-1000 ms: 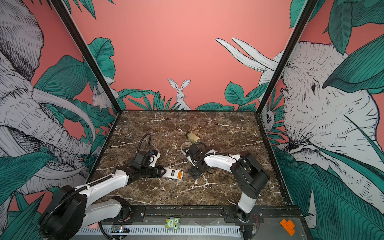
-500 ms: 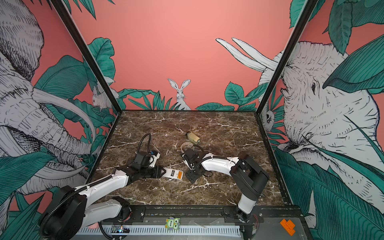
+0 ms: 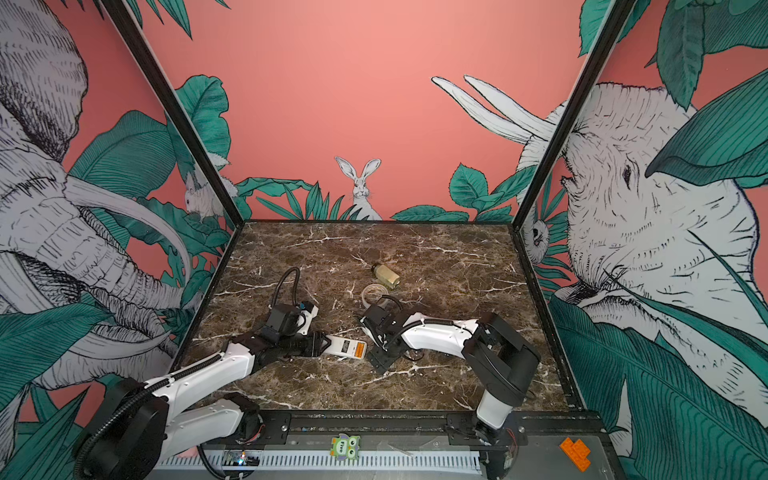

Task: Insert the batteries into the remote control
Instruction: 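Lower the open right gripper around the white battery cover on the table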

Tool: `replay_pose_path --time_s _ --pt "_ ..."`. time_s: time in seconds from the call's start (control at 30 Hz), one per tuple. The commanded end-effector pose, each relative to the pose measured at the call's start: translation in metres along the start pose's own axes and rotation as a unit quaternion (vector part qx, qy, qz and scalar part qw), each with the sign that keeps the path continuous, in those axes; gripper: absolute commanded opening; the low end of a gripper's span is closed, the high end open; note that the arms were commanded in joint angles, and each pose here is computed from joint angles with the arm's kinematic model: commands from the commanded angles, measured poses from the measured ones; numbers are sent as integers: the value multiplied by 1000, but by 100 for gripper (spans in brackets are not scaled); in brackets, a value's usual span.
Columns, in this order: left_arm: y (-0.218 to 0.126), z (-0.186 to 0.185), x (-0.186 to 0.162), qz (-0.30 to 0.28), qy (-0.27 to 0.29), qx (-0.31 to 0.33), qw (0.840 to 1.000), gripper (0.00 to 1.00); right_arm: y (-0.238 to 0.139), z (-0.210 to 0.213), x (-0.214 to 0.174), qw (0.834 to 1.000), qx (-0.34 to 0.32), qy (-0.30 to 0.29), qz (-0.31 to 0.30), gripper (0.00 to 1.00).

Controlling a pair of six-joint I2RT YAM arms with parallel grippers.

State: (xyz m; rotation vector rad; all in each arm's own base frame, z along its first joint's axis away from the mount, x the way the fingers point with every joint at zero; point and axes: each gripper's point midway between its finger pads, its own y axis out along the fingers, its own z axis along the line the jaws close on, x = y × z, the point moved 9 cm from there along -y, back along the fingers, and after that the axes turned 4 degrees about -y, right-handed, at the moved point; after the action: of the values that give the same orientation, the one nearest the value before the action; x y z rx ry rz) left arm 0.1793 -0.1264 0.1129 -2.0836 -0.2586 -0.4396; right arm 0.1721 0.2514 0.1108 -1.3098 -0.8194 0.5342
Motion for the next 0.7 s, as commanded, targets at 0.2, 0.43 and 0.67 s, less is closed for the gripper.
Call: replay_pose_path --time_s 0.2,0.43,0.67 --pt "-4 0 1 -7 -1 5 1000 54 -30 -3 8 991 -30 -129 -10 87" --pt "-4 0 4 -8 -1 14 1000 54 -29 -1 24 968 -31 -241 -61 89" --pt "0 1 2 0 3 12 1000 54 -40 -6 33 954 -16 -280 -106 89"
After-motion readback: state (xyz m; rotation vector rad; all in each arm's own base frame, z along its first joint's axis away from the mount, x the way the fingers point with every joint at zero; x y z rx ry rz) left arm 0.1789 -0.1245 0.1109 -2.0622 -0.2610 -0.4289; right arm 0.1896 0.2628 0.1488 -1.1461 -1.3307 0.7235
